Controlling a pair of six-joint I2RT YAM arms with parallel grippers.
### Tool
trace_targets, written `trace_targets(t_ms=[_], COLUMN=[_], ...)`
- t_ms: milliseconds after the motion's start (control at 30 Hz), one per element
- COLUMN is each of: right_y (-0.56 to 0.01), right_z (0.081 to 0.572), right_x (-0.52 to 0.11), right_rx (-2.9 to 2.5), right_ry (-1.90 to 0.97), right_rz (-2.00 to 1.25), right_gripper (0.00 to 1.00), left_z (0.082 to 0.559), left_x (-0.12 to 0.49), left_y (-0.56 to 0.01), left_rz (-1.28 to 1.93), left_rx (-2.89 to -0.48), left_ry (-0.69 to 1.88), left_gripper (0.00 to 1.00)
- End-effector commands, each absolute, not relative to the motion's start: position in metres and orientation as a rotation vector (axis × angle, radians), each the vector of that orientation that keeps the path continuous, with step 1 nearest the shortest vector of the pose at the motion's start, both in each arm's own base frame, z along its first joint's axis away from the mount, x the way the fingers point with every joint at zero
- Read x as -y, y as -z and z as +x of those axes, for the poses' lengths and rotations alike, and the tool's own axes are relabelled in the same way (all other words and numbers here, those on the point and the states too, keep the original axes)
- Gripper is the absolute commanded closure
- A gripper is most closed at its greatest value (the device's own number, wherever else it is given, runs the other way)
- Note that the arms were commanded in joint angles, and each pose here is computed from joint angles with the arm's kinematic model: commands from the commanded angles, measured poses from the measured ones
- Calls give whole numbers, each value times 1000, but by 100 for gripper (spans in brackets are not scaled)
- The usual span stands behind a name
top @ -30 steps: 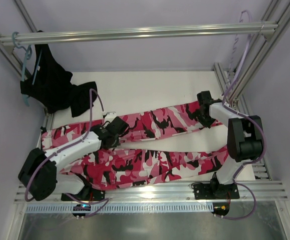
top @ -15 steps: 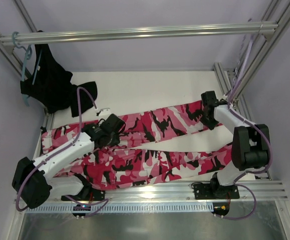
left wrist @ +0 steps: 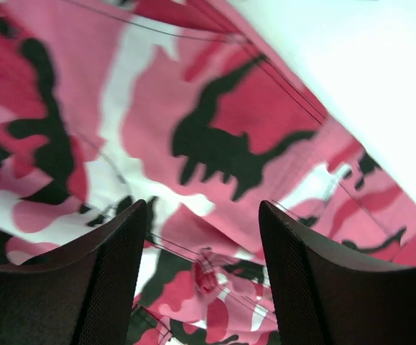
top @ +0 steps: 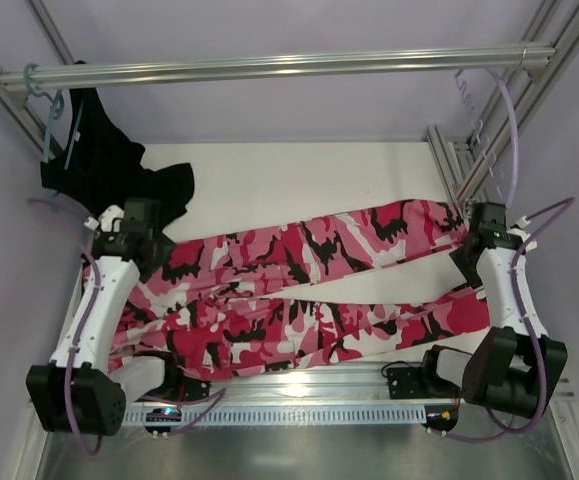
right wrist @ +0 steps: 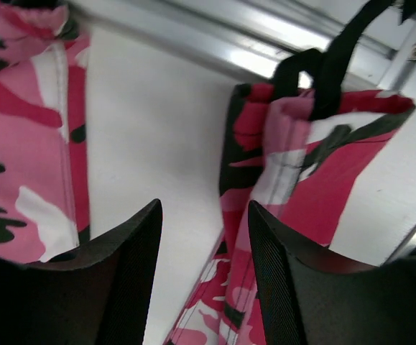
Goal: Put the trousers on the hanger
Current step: Fold the trousers
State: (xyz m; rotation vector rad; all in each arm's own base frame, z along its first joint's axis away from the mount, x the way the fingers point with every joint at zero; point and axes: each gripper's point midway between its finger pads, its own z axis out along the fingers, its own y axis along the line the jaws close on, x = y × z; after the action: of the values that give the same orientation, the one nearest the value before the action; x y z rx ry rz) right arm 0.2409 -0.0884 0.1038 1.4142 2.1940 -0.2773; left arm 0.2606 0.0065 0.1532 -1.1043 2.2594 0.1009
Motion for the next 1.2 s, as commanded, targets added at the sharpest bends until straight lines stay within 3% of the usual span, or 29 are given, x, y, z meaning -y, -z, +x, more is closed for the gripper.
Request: trace_targets(t_ms=[0, 267, 533, 800, 900, 933, 1033, 1067, 1167], right_y=[-103, -91, -105, -78, -67, -66, -65, -66, -66], right_z=[220, 224, 228, 218, 214, 213, 215, 216, 217], right_x=[113, 134, 138, 141, 143, 143, 143, 143, 143], right_rx=[-2198, -2236, -2226, -2257, -2257, -2258, -2247, -2247, -2245], right_ry=[335, 364, 365, 426, 446, 444, 431, 426, 416], right_rz=[1449, 1507, 1491, 1505, 1501, 1495, 1492, 1489, 1493], right_gripper=[45, 45, 45, 45, 61, 70, 85, 96, 96], left_z=[231, 186, 141, 114, 79, 70, 50, 44, 48], left_x=[-36, -98, -134, -146, -152, -152, -152, -150, -139], left_y=[-153, -167, -172, -163, -164, -168, -169, -171, -157], left_rz=[-1304, -1575, -1752, -1901, -2028, -2047, -2122, -2144, -2219], left_rx=[-2190, -1974, -1846, -1735, -1624, -1564, -1413, -1357, -1305], left_ry=[-126, -265, -496, -518, -702, -728, -779, -785, -668], left_gripper=[36, 25, 22, 19, 11, 9, 10, 8, 4])
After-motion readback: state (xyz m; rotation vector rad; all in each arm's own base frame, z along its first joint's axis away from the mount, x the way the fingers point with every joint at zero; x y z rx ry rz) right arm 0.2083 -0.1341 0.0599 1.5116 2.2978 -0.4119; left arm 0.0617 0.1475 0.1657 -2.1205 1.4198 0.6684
